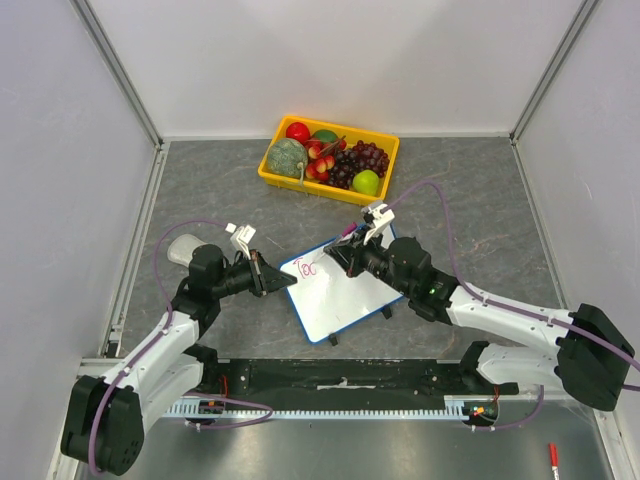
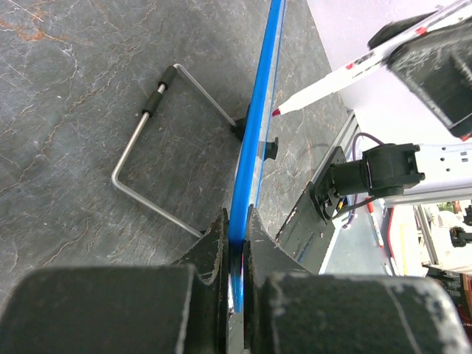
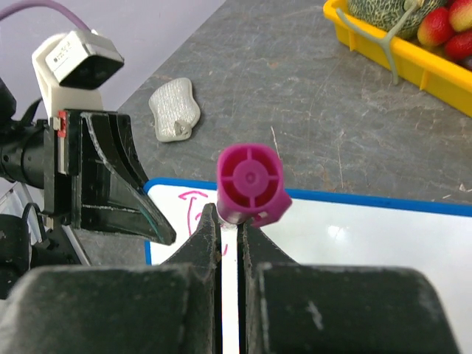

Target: Write a sentence on the whiteboard

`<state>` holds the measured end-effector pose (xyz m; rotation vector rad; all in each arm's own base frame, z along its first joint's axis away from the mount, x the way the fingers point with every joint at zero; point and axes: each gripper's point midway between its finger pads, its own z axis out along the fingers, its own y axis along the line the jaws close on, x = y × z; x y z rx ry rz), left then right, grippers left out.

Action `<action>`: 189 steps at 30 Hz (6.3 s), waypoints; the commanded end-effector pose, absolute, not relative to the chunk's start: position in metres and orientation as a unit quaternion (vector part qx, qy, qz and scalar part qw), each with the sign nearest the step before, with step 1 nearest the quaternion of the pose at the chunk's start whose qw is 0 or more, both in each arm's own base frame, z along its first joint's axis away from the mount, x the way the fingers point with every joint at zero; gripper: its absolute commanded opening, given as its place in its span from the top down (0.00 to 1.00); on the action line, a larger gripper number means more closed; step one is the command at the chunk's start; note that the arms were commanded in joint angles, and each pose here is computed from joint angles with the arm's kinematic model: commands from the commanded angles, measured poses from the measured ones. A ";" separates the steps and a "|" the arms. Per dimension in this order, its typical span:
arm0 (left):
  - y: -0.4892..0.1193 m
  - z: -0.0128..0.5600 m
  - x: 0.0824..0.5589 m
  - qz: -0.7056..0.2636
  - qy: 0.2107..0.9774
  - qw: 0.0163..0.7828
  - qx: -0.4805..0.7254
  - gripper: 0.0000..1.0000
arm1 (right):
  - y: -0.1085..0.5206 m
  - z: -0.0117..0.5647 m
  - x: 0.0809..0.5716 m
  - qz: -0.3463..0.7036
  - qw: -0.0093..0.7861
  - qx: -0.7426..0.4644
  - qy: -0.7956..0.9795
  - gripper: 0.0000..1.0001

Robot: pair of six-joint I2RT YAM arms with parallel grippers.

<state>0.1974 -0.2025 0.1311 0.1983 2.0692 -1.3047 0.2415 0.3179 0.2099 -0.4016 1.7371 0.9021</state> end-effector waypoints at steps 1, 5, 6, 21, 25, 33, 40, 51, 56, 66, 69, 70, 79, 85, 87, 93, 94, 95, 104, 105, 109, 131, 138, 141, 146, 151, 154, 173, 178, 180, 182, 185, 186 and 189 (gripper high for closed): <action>-0.193 0.105 0.200 -0.448 0.822 0.339 0.087 0.98 | 0.319 0.253 0.256 0.381 0.584 -0.153 0.700 1.00; -0.193 0.105 0.200 -0.448 0.822 0.340 0.087 0.98 | 0.321 0.255 0.262 0.373 0.587 -0.152 0.702 1.00; -0.193 0.104 0.199 -0.448 0.823 0.338 0.088 0.98 | 0.321 0.254 0.263 0.373 0.586 -0.151 0.703 1.00; -0.194 0.104 0.199 -0.447 0.824 0.338 0.089 0.98 | 0.323 0.217 0.260 0.367 0.556 -0.164 0.727 1.00; -0.194 0.105 0.199 -0.446 0.823 0.339 0.090 0.98 | 0.319 0.208 0.253 0.371 0.548 -0.168 0.731 1.00; -0.194 0.104 0.199 -0.447 0.824 0.337 0.089 0.98 | 0.314 0.197 0.245 0.372 0.536 -0.175 0.737 1.00; -0.194 0.104 0.199 -0.446 0.824 0.338 0.090 0.98 | 0.310 0.186 0.236 0.375 0.524 -0.182 0.743 1.00; -0.195 0.103 0.198 -0.445 0.825 0.336 0.090 0.98 | 0.303 0.207 0.242 0.365 0.548 -0.170 0.733 1.00; -0.195 0.104 0.198 -0.445 0.825 0.335 0.090 0.98 | 0.308 0.227 0.245 0.373 0.557 -0.173 0.721 1.00; -0.196 0.102 0.197 -0.445 0.827 0.332 0.092 0.98 | 0.300 0.236 0.260 0.355 0.573 -0.154 0.723 1.00; -0.195 0.102 0.197 -0.444 0.827 0.333 0.092 0.98 | 0.302 0.231 0.261 0.354 0.568 -0.156 0.727 1.00; -0.196 0.102 0.197 -0.445 0.827 0.332 0.092 0.98 | 0.303 0.228 0.261 0.353 0.564 -0.157 0.730 1.00; -0.196 0.101 0.196 -0.444 0.827 0.331 0.093 0.98 | 0.317 0.221 0.253 0.383 0.541 -0.179 0.727 1.00; -0.196 0.101 0.196 -0.444 0.828 0.330 0.094 0.98 | 0.314 0.204 0.242 0.384 0.520 -0.197 0.737 1.00; -0.197 0.101 0.196 -0.444 0.828 0.329 0.094 0.98 | 0.312 0.198 0.240 0.382 0.517 -0.196 0.741 1.00; -0.197 0.101 0.195 -0.444 0.828 0.328 0.095 0.98 | 0.303 0.191 0.240 0.367 0.518 -0.191 0.749 1.00; -0.197 0.101 0.196 -0.442 0.828 0.330 0.095 0.98 | 0.300 0.191 0.243 0.359 0.523 -0.183 0.751 1.00; -0.197 0.101 0.196 -0.441 0.829 0.331 0.094 0.98 | 0.299 0.193 0.244 0.356 0.528 -0.180 0.750 1.00; -0.197 0.100 0.195 -0.440 0.830 0.329 0.094 0.98 | 0.299 0.218 0.256 0.357 0.555 -0.153 0.735 1.00; -0.197 0.101 0.195 -0.440 0.830 0.330 0.095 0.98 | 0.299 0.221 0.257 0.357 0.558 -0.152 0.733 1.00; -0.197 0.101 0.195 -0.440 0.830 0.330 0.095 0.98 | 0.302 0.228 0.261 0.359 0.561 -0.150 0.731 1.00; -0.197 0.100 0.194 -0.437 0.831 0.330 0.096 0.98 | 0.300 0.193 0.247 0.353 0.526 -0.178 0.753 1.00; -0.197 0.100 0.195 -0.436 0.832 0.330 0.096 0.98 | 0.291 0.184 0.242 0.348 0.523 -0.172 0.759 1.00; -0.197 0.100 0.194 -0.437 0.832 0.329 0.096 0.98 | 0.290 0.187 0.243 0.348 0.526 -0.169 0.757 1.00; -0.197 0.099 0.194 -0.436 0.832 0.329 0.096 0.98 | 0.294 0.207 0.247 0.356 0.542 -0.162 0.744 1.00; -0.198 0.100 0.194 -0.436 0.832 0.328 0.096 0.98 | 0.294 0.238 0.254 0.357 0.568 -0.154 0.725 1.00; -0.198 0.100 0.194 -0.436 0.832 0.329 0.097 0.98 | 0.293 0.249 0.258 0.354 0.579 -0.150 0.719 1.00; -0.198 0.099 0.194 -0.434 0.833 0.327 0.098 0.98 | 0.293 0.209 0.260 0.333 0.552 -0.163 0.747 1.00; -0.198 0.099 0.194 -0.434 0.833 0.329 0.098 0.98 | 0.287 0.197 0.253 0.331 0.541 -0.166 0.755 1.00; -0.198 0.099 0.193 -0.435 0.833 0.328 0.099 0.98 | 0.285 0.192 0.249 0.331 0.538 -0.166 0.757 1.00; -0.198 0.100 0.193 -0.435 0.832 0.329 0.099 0.98 | 0.283 0.188 0.247 0.332 0.535 -0.164 0.759 1.00; -0.198 0.099 0.193 -0.434 0.834 0.327 0.099 0.98 | 0.280 0.191 0.247 0.333 0.538 -0.159 0.758 1.00; -0.198 0.099 0.193 -0.434 0.834 0.327 0.099 0.98 | 0.280 0.196 0.247 0.335 0.541 -0.156 0.755 1.00; -0.198 0.099 0.193 -0.434 0.833 0.327 0.098 0.98 | 0.281 0.213 0.250 0.340 0.554 -0.149 0.745 1.00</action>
